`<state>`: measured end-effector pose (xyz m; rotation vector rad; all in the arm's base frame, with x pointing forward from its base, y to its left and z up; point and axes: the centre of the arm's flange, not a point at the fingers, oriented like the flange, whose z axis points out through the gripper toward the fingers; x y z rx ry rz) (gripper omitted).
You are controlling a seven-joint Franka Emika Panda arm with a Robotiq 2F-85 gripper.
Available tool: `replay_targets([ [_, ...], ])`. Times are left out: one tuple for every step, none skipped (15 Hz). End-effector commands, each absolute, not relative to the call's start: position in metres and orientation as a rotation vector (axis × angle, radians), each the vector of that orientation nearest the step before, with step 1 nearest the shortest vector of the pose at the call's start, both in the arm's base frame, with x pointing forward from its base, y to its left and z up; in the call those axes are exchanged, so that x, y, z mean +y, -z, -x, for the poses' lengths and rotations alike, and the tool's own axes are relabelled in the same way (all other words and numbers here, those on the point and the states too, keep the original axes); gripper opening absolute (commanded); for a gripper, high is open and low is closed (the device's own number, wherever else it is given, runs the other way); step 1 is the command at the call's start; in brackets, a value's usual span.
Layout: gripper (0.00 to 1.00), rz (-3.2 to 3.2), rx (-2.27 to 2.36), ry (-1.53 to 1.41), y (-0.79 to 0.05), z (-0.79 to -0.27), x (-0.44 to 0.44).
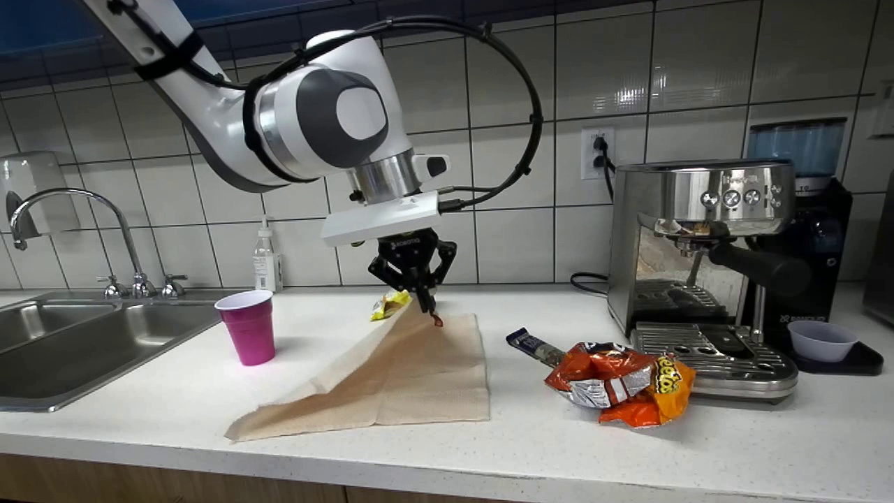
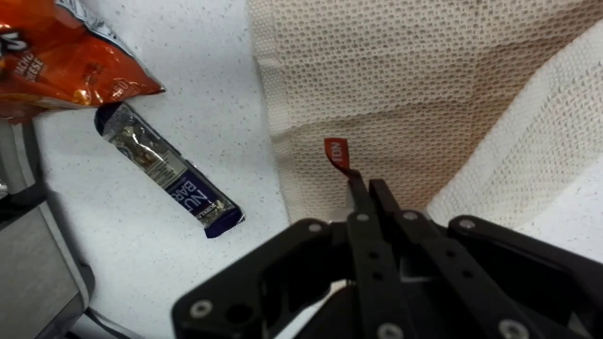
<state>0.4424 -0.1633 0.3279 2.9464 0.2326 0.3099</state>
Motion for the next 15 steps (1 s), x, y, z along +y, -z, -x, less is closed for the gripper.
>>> replay_targets([
  [0.01, -2.919, 0.255, -0.343, -0.337, -0.425, -0.172],
  [0.01, -2.918, 0.251, -0.341, -0.337, -0.423, -0.173],
  [0.01, -2.917, 0.248, -0.338, -0.337, -0.42, -0.175],
  [0.01, -2.916, 0.245, -0.336, -0.337, -0.419, -0.176],
  [0.01, -2.914, 0.242, -0.333, -0.337, -0.416, -0.178],
  [0.01, -2.911, 0.239, -0.329, -0.337, -0.414, -0.179],
  [0.01, -2.908, 0.238, -0.324, -0.335, -0.412, -0.18],
  [0.01, -2.905, 0.237, -0.319, -0.334, -0.41, -0.181],
  [0.01, -2.902, 0.236, -0.313, -0.333, -0.408, -0.182],
  [0.01, -2.899, 0.236, -0.308, -0.332, -0.406, -0.183],
  [0.01, -2.893, 0.239, -0.301, -0.33, -0.404, -0.185],
  [0.01, -2.886, 0.244, -0.293, -0.329, -0.402, -0.186],
  [0.01, -2.879, 0.25, -0.287, -0.327, -0.401, -0.187],
  [0.01, -2.874, 0.256, -0.281, -0.326, -0.4, -0.188],
  [0.01, -2.869, 0.262, -0.276, -0.325, -0.398, -0.189],
])
